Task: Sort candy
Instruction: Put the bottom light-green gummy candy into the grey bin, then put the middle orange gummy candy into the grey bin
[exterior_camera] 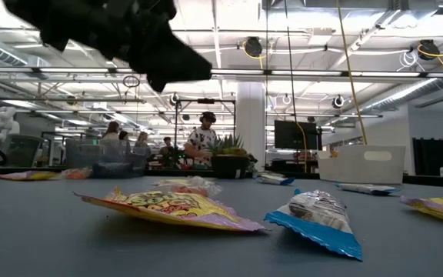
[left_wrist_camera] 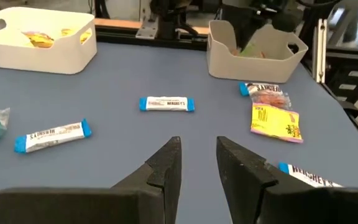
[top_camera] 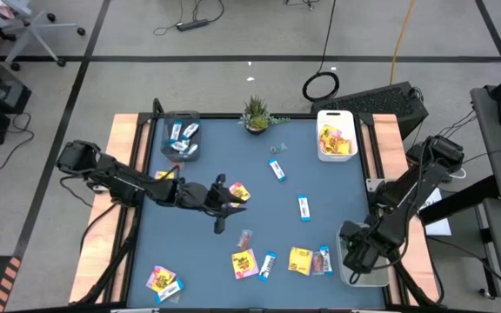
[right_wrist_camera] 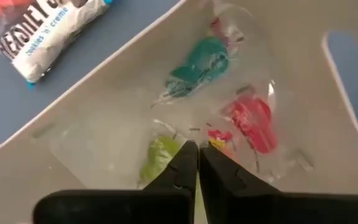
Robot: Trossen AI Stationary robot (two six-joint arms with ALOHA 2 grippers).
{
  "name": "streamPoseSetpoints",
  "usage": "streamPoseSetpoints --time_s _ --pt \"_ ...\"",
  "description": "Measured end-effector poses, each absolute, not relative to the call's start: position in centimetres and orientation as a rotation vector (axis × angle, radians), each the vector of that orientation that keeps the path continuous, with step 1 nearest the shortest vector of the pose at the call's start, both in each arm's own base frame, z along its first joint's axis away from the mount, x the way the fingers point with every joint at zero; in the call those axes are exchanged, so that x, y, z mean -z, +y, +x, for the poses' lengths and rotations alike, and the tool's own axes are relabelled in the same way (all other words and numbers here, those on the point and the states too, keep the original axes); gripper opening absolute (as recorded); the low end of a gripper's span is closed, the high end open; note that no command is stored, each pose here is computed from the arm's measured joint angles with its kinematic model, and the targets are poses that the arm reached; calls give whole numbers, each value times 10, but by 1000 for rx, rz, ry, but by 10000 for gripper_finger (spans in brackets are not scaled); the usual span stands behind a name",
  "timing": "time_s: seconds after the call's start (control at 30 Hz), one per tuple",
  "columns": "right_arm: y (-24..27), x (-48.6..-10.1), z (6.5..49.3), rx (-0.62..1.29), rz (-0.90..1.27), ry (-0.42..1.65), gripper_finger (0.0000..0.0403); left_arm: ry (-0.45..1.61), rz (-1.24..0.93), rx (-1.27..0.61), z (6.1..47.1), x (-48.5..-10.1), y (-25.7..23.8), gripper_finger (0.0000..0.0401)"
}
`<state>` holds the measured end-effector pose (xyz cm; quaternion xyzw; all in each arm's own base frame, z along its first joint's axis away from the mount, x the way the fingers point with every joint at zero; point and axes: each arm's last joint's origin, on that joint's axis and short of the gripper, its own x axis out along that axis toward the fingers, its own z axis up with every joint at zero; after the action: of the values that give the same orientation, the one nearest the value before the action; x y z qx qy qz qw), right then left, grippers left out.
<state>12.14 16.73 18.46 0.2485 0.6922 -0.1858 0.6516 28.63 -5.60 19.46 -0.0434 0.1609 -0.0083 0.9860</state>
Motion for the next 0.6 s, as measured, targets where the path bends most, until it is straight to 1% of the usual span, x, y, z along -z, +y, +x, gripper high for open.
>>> streamPoseSetpoints --time_s 0.13,0.3,0.37,0.43,0.6 --pt "168 -196 123 442 552 1580 47 276 -98 19 275 -181 -54 107" --pt "170 -227 127 472 531 1556 116 311 -75 18 267 -170 -53 107" --pt "170 -240 133 468 509 1481 141 321 -52 26 265 -166 -54 107" --pt "170 -251 141 419 475 1373 161 334 -32 35 263 -164 -56 107" --pt "170 -261 171 266 397 1118 188 329 -7 99 261 -164 -63 107"
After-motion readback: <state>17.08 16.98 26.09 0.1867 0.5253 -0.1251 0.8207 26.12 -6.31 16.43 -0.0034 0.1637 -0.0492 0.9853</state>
